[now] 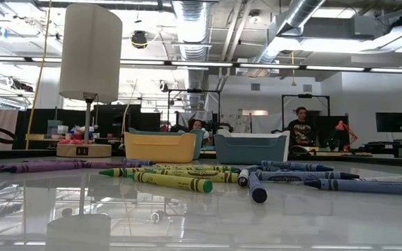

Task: Sort crayons
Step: Put the black crayon into the blue bin

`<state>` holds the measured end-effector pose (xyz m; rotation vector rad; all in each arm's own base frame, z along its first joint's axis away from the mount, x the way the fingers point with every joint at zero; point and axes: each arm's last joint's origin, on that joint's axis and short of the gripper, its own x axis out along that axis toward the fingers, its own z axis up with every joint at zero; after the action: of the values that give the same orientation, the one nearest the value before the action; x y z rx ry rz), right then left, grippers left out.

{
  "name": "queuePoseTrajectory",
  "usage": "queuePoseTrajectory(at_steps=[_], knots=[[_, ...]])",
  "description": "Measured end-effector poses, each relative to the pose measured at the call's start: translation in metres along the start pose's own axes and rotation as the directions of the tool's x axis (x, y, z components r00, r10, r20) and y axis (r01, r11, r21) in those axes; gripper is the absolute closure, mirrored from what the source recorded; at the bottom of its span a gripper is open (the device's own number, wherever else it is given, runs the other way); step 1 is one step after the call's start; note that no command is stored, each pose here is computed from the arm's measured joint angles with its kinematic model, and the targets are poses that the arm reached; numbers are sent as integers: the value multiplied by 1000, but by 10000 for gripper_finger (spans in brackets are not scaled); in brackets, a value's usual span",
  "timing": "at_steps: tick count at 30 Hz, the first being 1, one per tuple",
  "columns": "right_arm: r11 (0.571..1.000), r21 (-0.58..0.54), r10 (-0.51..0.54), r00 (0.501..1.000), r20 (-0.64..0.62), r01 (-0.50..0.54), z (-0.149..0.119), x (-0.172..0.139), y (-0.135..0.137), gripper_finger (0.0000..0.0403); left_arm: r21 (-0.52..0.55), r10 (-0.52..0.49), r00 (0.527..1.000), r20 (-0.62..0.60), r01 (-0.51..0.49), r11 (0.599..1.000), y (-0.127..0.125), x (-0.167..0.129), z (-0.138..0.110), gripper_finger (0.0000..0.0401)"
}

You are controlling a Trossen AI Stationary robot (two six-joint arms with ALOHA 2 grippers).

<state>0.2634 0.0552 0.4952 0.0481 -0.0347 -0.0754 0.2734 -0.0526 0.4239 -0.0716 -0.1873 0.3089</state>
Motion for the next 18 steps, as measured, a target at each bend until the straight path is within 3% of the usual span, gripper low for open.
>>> queuePoseTrajectory(at_steps=[6, 18], knots=[[999, -20, -39, 999, -12, 39, -7, 15, -8, 191, 15, -10, 1000, -9, 10, 1000, -3, 3, -4, 395], [1000, -25, -3, 999, -37, 2, -14, 28, -14, 191, 50, -1, 1000, 0, 1, 999, -5, 7, -7, 395]])
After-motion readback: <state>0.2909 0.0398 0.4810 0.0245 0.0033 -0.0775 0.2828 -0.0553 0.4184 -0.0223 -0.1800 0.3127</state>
